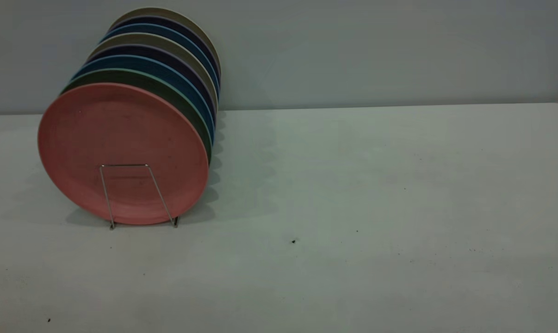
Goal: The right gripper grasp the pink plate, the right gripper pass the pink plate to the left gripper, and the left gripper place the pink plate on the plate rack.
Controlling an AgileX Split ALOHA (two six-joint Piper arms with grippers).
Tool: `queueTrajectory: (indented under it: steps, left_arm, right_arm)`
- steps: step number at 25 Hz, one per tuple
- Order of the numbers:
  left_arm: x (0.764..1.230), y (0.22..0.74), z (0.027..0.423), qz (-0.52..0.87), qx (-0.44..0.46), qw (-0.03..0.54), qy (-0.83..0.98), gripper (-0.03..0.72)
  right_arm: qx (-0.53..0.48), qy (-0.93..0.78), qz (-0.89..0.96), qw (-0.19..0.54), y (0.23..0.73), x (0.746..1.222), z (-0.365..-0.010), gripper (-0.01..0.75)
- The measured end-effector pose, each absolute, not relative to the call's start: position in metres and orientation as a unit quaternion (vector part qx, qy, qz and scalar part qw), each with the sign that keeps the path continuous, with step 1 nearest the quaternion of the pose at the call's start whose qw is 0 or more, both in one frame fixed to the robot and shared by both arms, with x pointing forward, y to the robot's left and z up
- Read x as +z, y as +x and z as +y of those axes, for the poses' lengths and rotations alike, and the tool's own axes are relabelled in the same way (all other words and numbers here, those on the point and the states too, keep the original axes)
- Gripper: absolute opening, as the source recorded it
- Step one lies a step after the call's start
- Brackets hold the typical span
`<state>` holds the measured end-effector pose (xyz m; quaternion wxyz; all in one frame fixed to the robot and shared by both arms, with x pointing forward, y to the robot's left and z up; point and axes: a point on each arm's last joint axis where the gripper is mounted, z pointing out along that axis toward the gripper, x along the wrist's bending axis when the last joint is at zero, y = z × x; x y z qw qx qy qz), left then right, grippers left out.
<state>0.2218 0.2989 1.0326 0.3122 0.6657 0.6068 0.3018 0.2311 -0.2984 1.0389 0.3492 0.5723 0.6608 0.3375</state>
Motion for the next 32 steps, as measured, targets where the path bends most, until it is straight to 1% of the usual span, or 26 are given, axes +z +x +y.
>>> queueTrajectory:
  steps: [32]
  left_arm:
    - [1.0326, 0.2218, 0.2989, 0.607, 0.302, 0.312, 0.666, 0.423]
  right_arm:
    - [0.336, 0.586, 0.649, 0.35, 0.2312, 1.0388, -0.3003, 0.531]
